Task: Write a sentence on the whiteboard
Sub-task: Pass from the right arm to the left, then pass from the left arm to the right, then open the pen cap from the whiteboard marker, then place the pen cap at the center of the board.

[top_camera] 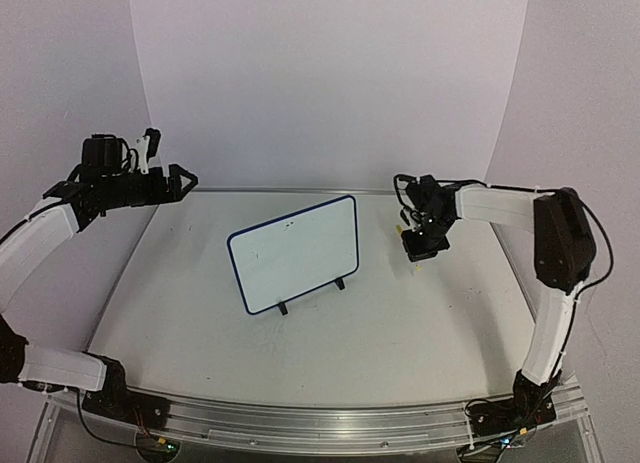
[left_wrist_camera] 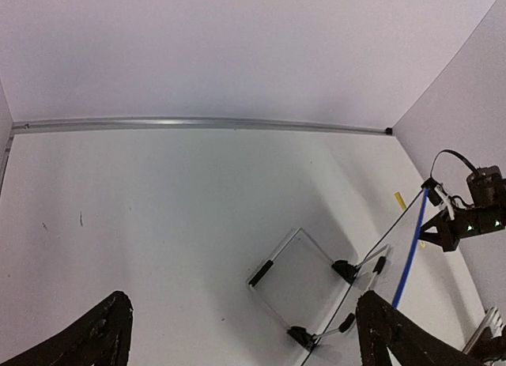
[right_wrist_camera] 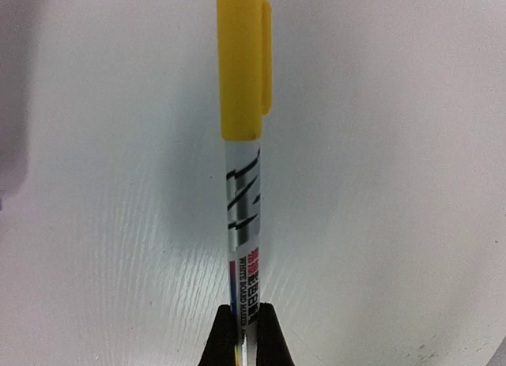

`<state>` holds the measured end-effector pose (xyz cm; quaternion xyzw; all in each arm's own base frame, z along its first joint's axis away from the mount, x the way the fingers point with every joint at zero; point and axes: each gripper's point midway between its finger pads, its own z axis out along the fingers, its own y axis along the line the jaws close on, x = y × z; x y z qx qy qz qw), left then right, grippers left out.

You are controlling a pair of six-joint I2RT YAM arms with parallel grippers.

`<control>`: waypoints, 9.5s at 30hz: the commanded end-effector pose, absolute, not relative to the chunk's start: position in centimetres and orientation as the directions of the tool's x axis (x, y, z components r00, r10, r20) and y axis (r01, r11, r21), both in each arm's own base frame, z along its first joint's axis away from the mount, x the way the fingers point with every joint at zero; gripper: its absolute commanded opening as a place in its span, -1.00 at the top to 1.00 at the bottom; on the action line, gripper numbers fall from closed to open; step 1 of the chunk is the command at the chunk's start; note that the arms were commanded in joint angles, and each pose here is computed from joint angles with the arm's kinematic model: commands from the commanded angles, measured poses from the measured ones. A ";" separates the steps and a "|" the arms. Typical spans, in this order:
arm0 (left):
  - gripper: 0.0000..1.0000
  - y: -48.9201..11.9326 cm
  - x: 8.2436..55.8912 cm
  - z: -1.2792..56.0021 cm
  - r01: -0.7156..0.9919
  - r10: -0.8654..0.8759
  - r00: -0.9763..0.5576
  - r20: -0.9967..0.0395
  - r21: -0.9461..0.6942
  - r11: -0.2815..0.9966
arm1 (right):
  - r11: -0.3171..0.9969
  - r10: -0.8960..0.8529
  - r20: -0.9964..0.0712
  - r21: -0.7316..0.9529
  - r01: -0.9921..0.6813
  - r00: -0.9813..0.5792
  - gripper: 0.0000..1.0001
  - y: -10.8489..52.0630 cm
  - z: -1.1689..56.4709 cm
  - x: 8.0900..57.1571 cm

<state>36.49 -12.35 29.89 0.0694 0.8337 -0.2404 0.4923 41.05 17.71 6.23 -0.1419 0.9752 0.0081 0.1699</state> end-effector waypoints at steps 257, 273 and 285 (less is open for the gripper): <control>1.00 -26.1 30.3 48.7 0.772 -0.583 -0.357 -0.730 -0.582 0.256 | 0.087 0.407 -0.713 0.652 -0.753 -0.571 1.00 37.3 39.3 28.4; 1.00 -17.3 33.8 38.6 0.339 -0.445 -0.369 -0.816 -0.564 0.753 | 0.363 0.294 -0.838 0.542 -0.757 -0.459 1.00 33.3 38.0 27.3; 1.00 -14.5 28.7 15.4 -0.052 -0.320 -0.790 -0.523 -0.463 0.885 | 0.439 0.126 -0.898 0.431 -0.788 -0.422 1.00 32.9 34.6 26.4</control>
